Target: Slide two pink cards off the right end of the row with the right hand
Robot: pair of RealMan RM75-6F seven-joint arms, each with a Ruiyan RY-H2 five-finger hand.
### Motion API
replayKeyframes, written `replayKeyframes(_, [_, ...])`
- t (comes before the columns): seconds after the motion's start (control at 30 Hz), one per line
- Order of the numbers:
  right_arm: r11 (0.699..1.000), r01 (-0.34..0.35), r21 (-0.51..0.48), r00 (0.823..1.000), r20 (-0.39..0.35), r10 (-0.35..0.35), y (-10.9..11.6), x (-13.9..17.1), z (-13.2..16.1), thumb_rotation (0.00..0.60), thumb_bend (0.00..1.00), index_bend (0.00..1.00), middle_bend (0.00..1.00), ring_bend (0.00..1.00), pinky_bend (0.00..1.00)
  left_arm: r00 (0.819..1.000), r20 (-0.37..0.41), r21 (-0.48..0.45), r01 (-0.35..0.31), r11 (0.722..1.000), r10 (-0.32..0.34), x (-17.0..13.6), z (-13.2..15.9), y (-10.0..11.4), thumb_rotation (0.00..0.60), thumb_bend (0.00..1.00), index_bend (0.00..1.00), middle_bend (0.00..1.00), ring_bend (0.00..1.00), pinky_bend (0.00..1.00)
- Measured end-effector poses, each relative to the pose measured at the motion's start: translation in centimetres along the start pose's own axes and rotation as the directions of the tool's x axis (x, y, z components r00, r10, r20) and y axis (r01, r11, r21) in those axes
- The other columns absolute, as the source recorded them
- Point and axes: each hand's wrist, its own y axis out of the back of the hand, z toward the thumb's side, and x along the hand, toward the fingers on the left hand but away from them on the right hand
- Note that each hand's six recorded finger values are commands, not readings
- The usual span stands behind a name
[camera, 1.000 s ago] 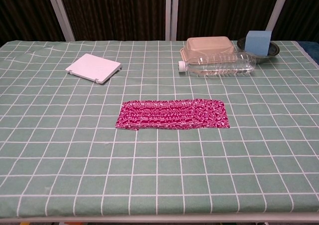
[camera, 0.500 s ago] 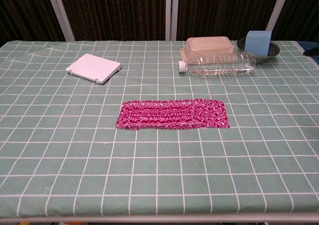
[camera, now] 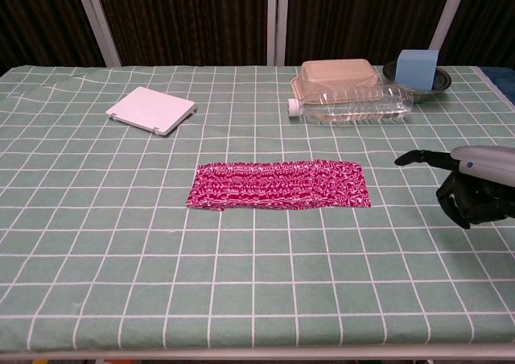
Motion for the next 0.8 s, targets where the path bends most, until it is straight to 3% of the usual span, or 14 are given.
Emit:
replayKeyframes(0.3, [0.997,-0.074,-0.016,0.997,-0.016,0.074,-0.1,-3.2,2.2,0.600,1.00,0.03,0.90,0.89,0.77,1.000,-0.004,0.003,0.002,1.000,-0.002,0.2,-0.4,0.2,0.600,0.19,0.10,0.10,0.04,0.15])
replayKeyframes(0.8, [0.984,-0.169,-0.047,0.985,0.015,0.170,-0.1,-5.8,3.1,0.600,1.00,0.06,0.90,0.89,0.77,1.000,-0.019,0.005,0.004,1.000,-0.004,0.3,-0.9,0.1,0.600,0.19,0.10,0.10,0.04,0.15])
